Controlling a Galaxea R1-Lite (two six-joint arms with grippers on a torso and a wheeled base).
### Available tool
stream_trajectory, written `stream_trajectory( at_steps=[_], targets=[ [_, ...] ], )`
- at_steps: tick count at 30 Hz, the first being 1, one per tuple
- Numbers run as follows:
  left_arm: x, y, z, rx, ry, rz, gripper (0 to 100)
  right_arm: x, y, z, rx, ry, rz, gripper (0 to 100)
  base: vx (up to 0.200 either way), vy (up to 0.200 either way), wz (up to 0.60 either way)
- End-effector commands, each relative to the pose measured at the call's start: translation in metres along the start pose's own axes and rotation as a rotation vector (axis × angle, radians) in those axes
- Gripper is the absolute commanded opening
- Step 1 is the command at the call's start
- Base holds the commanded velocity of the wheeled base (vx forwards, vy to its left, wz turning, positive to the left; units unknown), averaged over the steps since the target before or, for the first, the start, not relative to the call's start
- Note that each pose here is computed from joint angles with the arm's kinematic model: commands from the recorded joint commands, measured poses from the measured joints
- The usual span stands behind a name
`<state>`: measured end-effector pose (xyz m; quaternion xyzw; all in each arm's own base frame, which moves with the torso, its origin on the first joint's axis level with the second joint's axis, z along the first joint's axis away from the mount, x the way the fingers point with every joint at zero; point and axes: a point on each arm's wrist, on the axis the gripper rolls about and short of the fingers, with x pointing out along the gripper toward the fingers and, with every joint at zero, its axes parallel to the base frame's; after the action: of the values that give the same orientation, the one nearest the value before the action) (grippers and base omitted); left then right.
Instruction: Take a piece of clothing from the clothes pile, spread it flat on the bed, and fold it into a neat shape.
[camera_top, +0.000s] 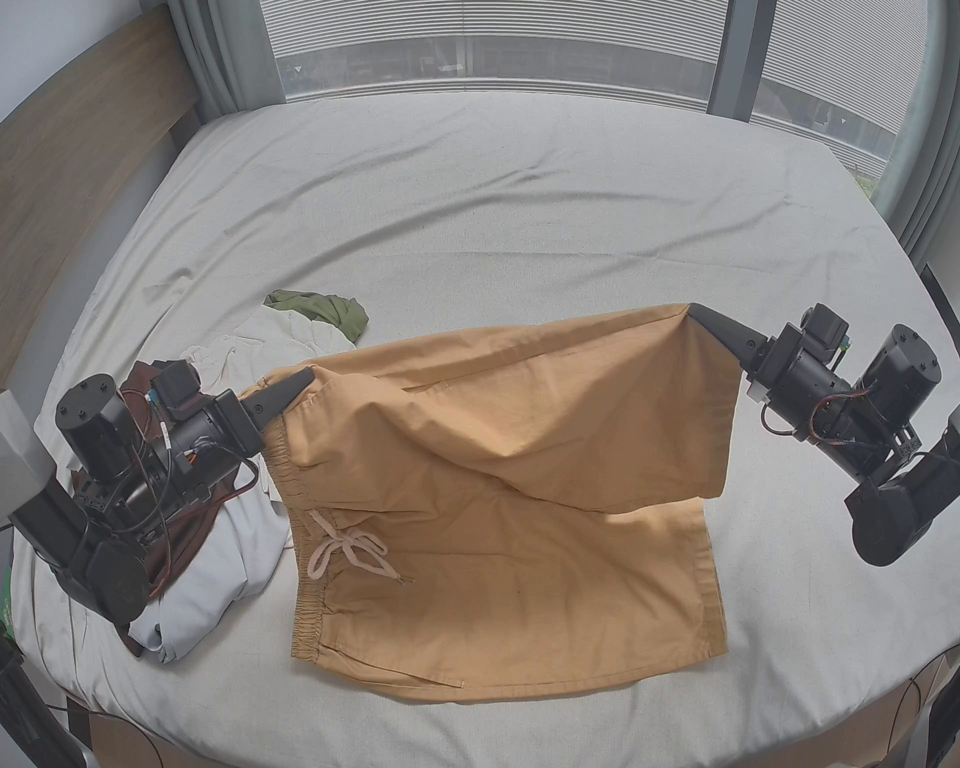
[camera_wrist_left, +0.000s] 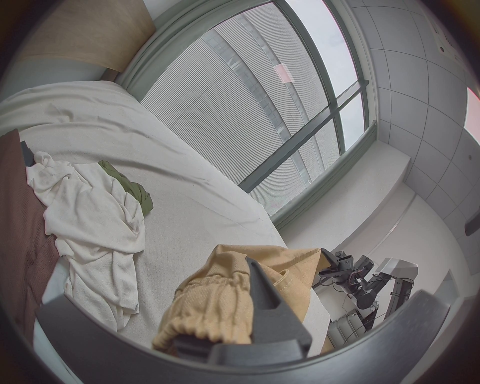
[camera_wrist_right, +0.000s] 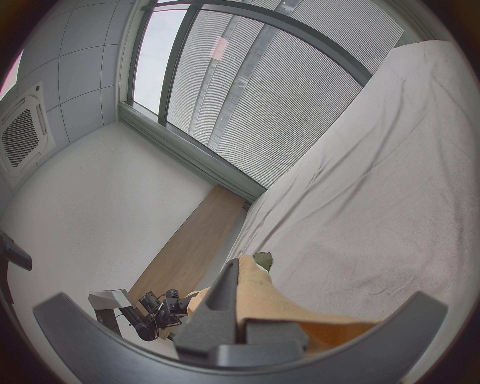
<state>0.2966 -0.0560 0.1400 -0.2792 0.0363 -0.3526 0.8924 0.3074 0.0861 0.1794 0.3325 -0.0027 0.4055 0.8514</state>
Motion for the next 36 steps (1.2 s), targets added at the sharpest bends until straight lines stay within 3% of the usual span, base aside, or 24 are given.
stream_trajectory(
  at_steps=[1,36],
  targets=[
    [-0.002,0.001,-0.002,0.0,0.014,-0.003,0,-0.001,-0.003,0.004,-0.008,-0.012,-0.008,0,0.0,0.0,0.0],
    [-0.008,0.003,0.004,0.098,0.011,-0.009,0,0.003,-0.011,0.015,-0.038,-0.054,-0.019,0,0.0,0.0,0.0]
  ],
)
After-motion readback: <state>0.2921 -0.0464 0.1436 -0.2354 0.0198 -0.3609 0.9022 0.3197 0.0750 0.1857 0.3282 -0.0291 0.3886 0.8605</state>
